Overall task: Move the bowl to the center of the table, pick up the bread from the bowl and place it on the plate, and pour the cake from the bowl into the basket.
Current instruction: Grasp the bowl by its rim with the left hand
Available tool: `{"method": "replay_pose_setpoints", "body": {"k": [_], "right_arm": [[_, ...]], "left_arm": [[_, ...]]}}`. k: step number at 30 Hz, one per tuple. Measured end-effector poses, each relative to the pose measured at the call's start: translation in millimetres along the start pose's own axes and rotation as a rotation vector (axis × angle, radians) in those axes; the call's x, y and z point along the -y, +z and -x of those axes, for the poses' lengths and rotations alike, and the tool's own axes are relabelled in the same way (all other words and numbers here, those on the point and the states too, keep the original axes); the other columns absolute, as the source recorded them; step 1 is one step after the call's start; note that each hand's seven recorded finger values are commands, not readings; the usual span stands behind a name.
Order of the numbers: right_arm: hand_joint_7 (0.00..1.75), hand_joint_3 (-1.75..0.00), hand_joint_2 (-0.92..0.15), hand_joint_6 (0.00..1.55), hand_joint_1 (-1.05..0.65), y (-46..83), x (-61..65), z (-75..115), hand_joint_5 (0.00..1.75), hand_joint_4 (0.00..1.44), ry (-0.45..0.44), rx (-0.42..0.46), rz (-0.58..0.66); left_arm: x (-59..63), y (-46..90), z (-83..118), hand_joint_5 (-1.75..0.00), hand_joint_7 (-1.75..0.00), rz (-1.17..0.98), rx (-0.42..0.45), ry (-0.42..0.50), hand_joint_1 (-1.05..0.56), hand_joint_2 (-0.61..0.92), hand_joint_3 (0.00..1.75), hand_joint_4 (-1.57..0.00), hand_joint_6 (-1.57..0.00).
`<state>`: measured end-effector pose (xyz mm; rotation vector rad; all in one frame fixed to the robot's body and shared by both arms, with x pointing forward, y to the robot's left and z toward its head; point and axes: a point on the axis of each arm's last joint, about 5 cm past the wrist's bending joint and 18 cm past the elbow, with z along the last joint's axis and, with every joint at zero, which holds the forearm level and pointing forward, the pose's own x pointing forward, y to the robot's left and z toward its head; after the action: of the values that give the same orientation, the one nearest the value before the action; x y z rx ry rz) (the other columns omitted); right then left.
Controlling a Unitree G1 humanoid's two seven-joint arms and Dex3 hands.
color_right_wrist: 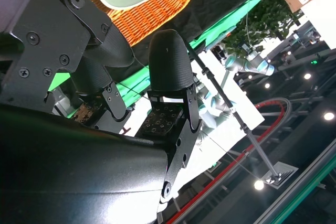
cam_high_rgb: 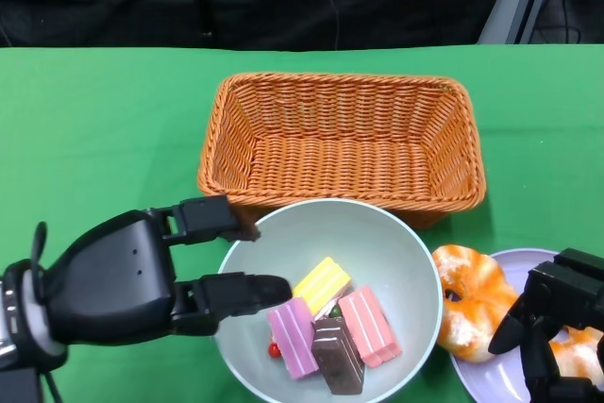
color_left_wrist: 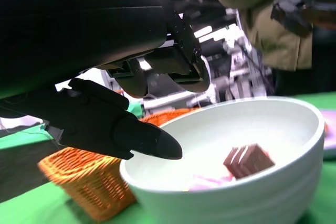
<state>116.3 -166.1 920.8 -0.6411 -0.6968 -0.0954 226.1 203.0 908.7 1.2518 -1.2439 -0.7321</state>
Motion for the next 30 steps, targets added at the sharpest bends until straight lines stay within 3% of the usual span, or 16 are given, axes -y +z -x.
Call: {"method": "replay_pose_setpoints", "body": {"k": [9, 16, 21, 26, 30], "right_arm": [[1.46, -1.75, -0.07, 0.91, 0.03, 0.9, 0.8, -0.4, 1.69, 0.98, 0.003, -0.005, 0.004], [1.47, -1.75, -0.07, 0.92, 0.03, 0.9, 0.8, -0.3, 1.70, 0.98, 0.004, -0.006, 0.004], [1.47, -1.75, -0.07, 0.92, 0.02, 0.9, 0.8, -0.2, 1.70, 0.98, 0.005, -0.007, 0.005], [1.47, -1.75, -0.08, 0.91, 0.03, 0.8, 0.8, -0.3, 1.71, 0.97, 0.006, -0.006, 0.005], [1.47, -1.75, -0.08, 0.91, 0.03, 0.8, 0.9, 0.3, 1.70, 0.96, 0.007, -0.009, 0.006]], "left_arm": [[-21.1, 5.2, 15.1, -0.70, 0.00, 0.024, -0.025, -0.093, -0.37, 0.89, 0.02, -0.34, -0.57], [-27.7, 7.1, 20.9, -0.65, 0.00, 0.039, -0.034, -0.152, -0.35, 0.92, 0.01, -0.33, -0.55], [-20.2, 9.3, 18.0, -0.67, -0.02, 0.033, -0.007, -0.179, -0.42, 0.86, 0.01, -0.32, -0.55], [0.5, 8.7, 7.4, -0.69, -0.05, 0.048, 0.034, -0.096, -0.43, 0.92, 0.02, -0.31, -0.63], [8.1, 4.9, 4.1, -0.73, -0.03, 0.027, 0.059, -0.081, -0.47, 0.92, 0.01, -0.26, -0.61]]}}
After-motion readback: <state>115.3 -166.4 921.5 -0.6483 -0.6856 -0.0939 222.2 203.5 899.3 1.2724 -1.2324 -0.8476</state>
